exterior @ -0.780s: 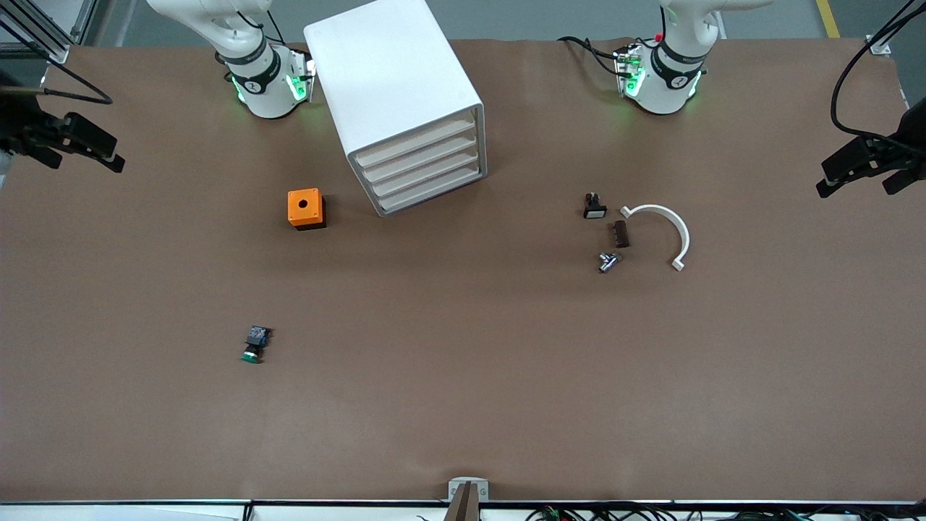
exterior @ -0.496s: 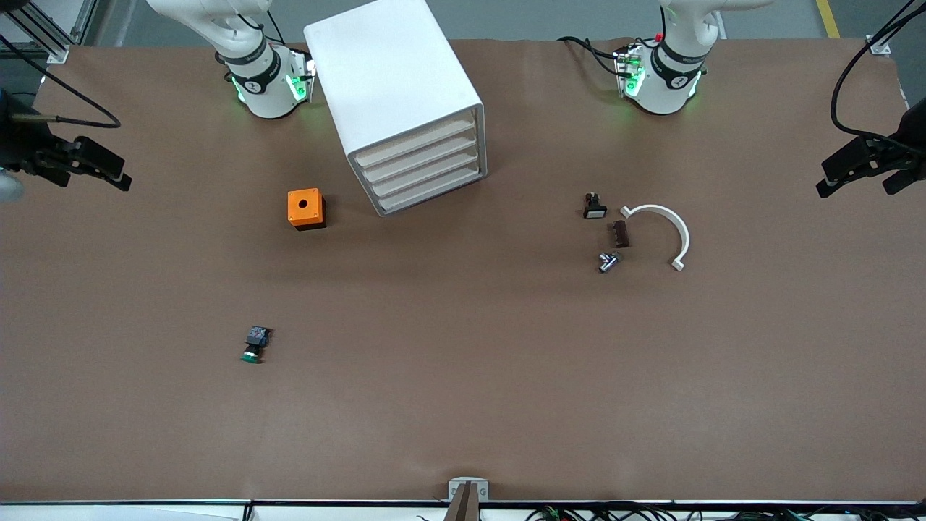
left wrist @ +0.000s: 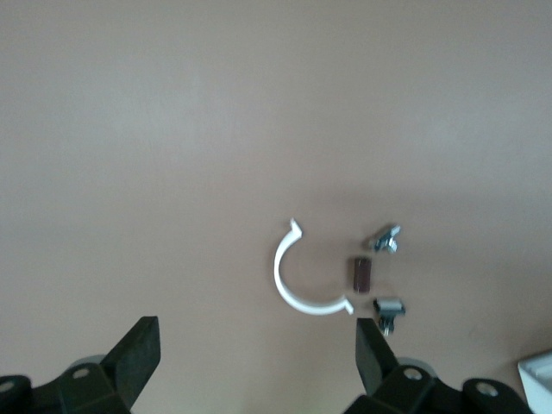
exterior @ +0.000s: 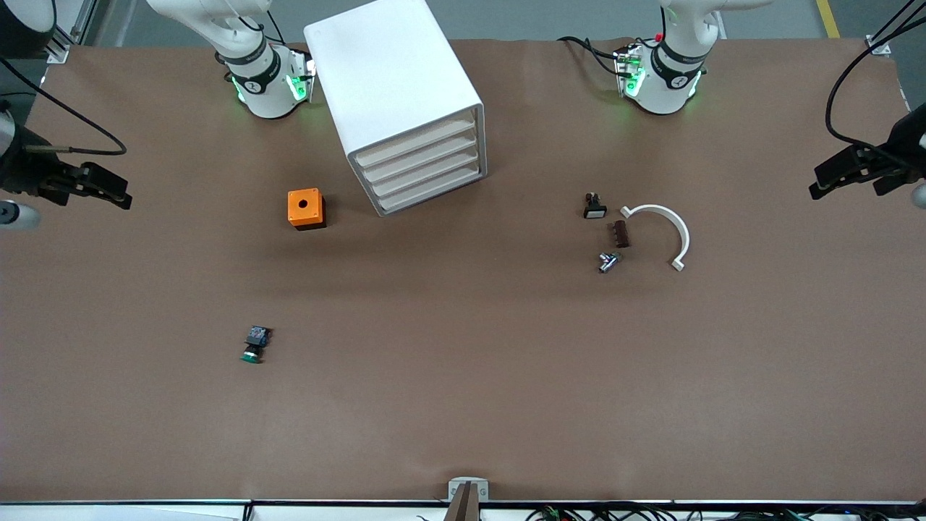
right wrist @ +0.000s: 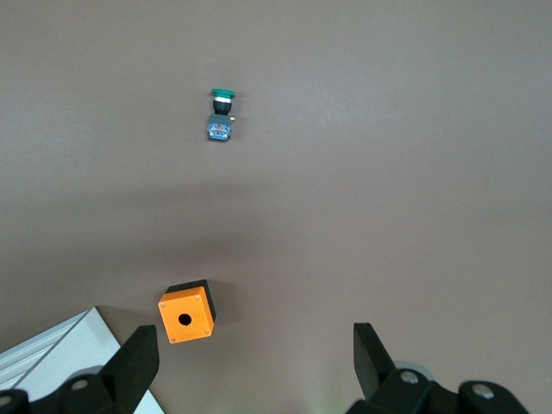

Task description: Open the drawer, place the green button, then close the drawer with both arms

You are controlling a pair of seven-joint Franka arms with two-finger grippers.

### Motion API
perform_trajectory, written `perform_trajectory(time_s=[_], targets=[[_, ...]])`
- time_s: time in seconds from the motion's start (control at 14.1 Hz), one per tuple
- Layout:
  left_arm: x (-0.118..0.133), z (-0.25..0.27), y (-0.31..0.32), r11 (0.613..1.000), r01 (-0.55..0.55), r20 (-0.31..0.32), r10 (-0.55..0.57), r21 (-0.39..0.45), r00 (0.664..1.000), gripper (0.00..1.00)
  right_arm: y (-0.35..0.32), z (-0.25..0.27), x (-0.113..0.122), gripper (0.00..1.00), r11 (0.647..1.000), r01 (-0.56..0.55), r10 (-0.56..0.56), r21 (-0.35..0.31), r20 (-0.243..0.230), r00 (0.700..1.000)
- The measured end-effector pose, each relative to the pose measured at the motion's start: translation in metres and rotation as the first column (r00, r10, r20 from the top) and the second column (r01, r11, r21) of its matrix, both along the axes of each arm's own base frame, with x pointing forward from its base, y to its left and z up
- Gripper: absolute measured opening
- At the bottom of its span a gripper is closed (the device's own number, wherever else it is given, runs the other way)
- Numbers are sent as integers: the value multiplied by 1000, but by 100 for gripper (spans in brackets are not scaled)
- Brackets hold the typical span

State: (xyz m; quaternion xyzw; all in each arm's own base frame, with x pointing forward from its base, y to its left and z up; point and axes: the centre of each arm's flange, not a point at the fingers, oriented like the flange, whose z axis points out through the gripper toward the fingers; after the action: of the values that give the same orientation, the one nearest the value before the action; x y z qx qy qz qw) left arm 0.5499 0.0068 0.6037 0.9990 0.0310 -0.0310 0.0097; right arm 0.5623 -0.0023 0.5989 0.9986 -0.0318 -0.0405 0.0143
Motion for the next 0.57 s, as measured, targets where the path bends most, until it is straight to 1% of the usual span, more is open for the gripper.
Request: perform_trajectory(time_s=[0.14,0.28,0.43,0.57], targets=[[8,-34,-9,1000,-13,-103,13,2,995,100,0,-14,6,100,1000,1,-1,-1,-24,1000],[17,-70,-37,1000,-26,-190,28,14,981,100,-2,-20,10,100,1000,3,-3,-2,-35,999],[23,-101,-71,998,-52,-253,59,37,966,100,-8,-29,13,100,1000,8,-8,-3,-51,999],[25,-124,-99,995,-74,-291,89,62,953,100,-18,-40,18,100,1000,15,-15,-2,-65,998]])
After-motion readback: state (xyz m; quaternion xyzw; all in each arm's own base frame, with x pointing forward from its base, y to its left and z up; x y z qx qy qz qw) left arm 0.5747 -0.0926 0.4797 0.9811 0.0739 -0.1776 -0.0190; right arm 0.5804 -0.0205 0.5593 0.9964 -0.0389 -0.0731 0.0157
